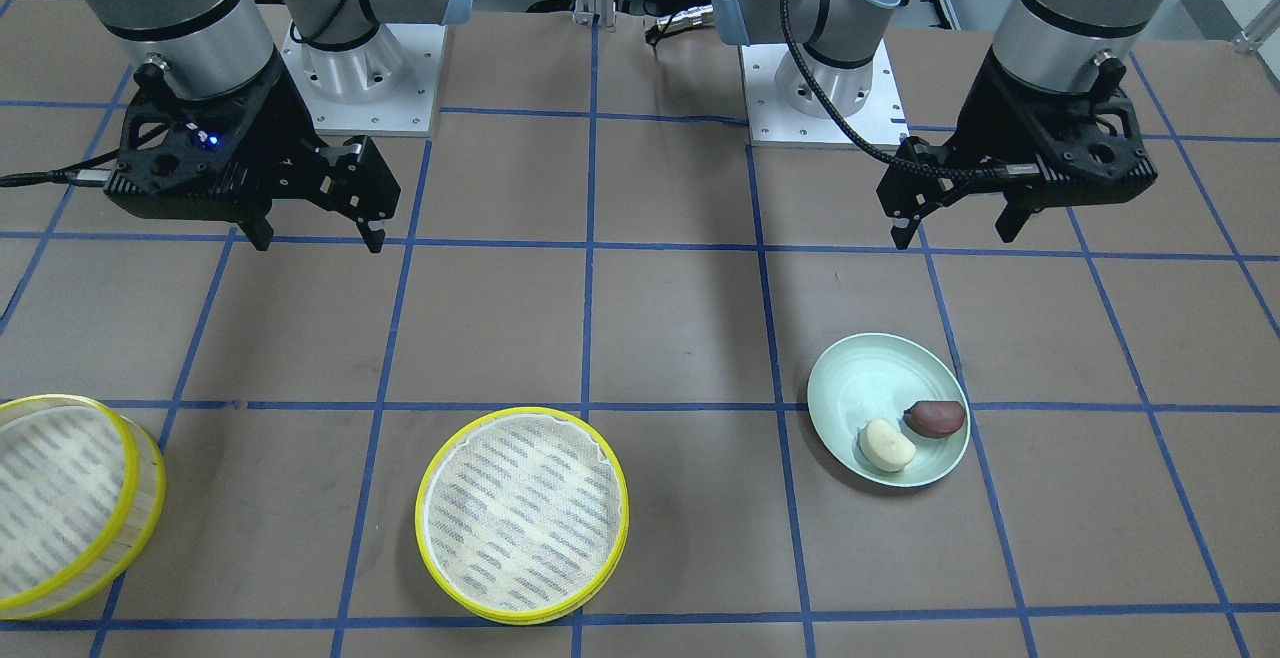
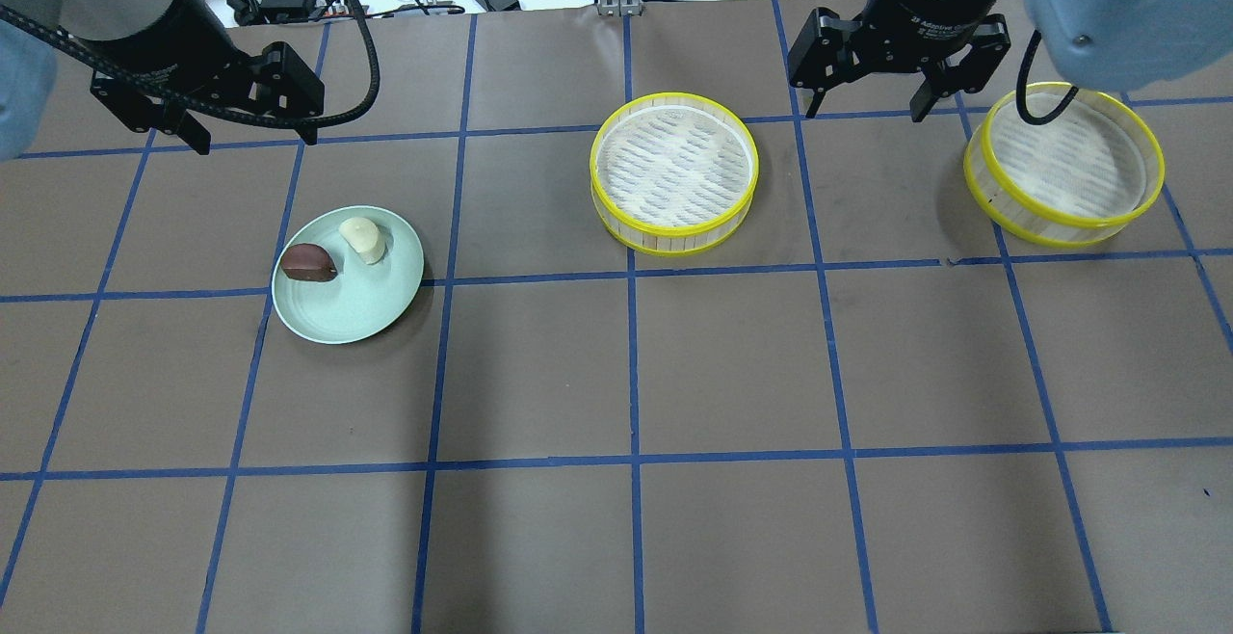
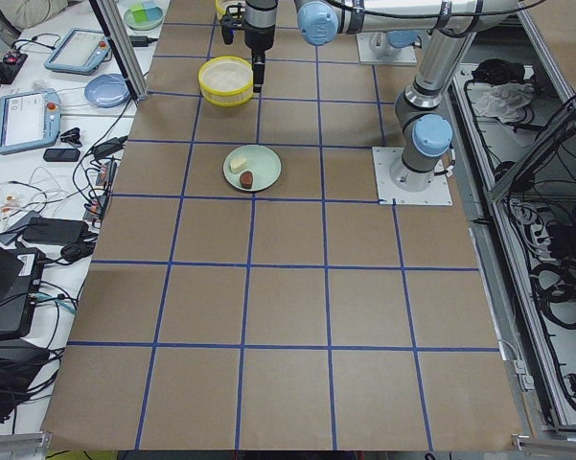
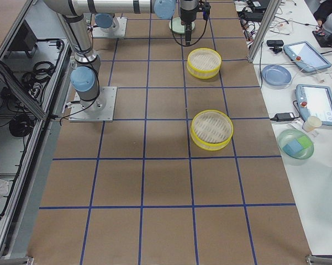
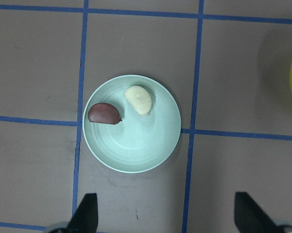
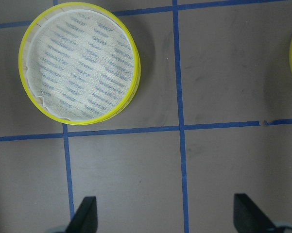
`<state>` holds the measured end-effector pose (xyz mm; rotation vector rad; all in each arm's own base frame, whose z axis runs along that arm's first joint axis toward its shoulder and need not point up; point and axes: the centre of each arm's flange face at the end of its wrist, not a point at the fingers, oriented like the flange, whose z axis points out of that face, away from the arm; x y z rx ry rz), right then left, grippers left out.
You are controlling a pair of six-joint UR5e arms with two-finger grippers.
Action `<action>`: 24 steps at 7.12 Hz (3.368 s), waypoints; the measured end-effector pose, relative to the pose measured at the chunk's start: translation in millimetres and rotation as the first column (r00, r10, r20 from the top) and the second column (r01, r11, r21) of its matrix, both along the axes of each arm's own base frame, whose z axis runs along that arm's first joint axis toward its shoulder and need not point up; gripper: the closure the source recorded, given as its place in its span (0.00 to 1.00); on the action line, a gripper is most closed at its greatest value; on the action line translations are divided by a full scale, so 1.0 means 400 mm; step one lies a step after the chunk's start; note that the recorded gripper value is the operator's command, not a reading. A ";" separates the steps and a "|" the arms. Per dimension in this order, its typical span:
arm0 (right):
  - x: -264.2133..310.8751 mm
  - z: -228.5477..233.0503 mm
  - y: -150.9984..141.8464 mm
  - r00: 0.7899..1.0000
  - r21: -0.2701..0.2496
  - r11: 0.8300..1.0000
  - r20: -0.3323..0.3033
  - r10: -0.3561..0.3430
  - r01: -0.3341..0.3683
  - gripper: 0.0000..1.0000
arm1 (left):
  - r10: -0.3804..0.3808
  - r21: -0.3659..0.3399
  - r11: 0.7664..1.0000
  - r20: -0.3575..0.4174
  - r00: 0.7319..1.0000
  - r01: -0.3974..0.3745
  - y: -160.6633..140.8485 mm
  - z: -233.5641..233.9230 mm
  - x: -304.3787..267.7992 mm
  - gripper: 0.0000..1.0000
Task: Stack buns with steamer
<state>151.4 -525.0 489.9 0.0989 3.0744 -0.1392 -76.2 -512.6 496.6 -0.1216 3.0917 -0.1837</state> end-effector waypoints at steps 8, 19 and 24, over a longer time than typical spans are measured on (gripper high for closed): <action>-0.319 -0.041 -0.083 0.994 0.033 0.998 -0.098 -0.048 0.051 0.03 | -0.034 -0.022 0.999 -0.041 0.999 0.033 -0.192 -0.246 0.089 0.00; -1.073 -0.588 -0.350 0.980 0.049 0.993 -0.165 0.110 -0.103 0.19 | -0.246 0.140 0.952 -0.184 0.952 0.273 -0.313 -0.776 0.193 1.00; -1.097 -0.651 -0.352 0.975 0.057 0.989 -0.167 0.146 -0.138 0.67 | -0.148 0.123 0.978 -0.162 0.976 0.169 -0.319 -0.699 0.195 0.05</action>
